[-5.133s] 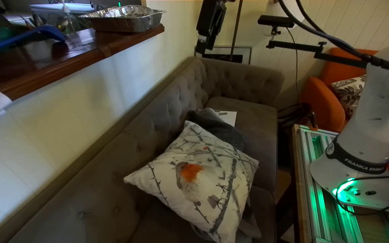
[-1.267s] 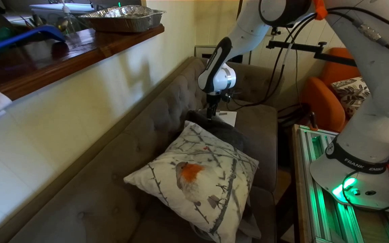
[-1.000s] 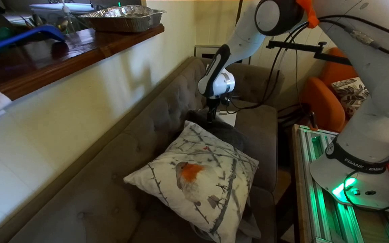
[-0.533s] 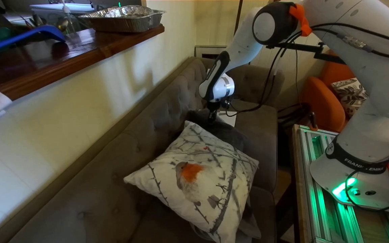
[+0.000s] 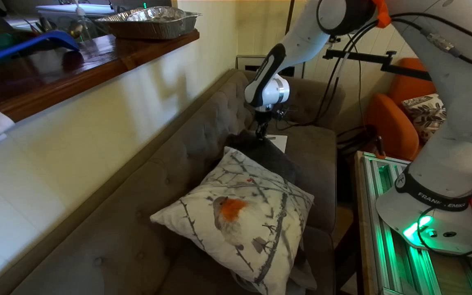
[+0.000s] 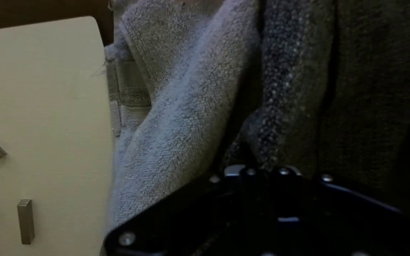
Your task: Place the grey towel over the pillow on the left.
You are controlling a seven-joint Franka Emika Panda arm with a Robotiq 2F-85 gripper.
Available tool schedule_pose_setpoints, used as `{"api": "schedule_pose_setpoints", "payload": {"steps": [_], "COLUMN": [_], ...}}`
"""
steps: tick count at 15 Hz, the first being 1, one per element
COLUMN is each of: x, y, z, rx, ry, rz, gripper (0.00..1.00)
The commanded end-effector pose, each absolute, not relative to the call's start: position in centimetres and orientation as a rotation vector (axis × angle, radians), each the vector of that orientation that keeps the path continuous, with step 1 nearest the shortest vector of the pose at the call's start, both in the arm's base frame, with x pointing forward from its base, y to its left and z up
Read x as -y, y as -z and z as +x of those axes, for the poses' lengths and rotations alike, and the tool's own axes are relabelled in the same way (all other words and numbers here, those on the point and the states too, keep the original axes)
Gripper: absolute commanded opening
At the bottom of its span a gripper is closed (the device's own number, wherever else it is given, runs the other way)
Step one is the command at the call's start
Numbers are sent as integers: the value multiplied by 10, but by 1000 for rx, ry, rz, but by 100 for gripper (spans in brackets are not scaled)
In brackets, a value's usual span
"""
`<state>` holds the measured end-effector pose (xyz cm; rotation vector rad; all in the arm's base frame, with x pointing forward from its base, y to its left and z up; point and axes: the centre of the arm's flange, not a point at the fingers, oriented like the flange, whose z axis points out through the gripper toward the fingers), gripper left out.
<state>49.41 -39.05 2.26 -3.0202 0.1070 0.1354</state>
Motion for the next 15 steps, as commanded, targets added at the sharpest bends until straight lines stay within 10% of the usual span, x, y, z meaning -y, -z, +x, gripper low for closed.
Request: {"api": "schedule_pose_setpoints", "payload": {"steps": [1,15], "x": [365,217], "y": [-101,-301], "z": [456,405], "rx": [-103,775], "ry": [-140,99], "rz": [-2920,-2536], "gripper": [1,1]}}
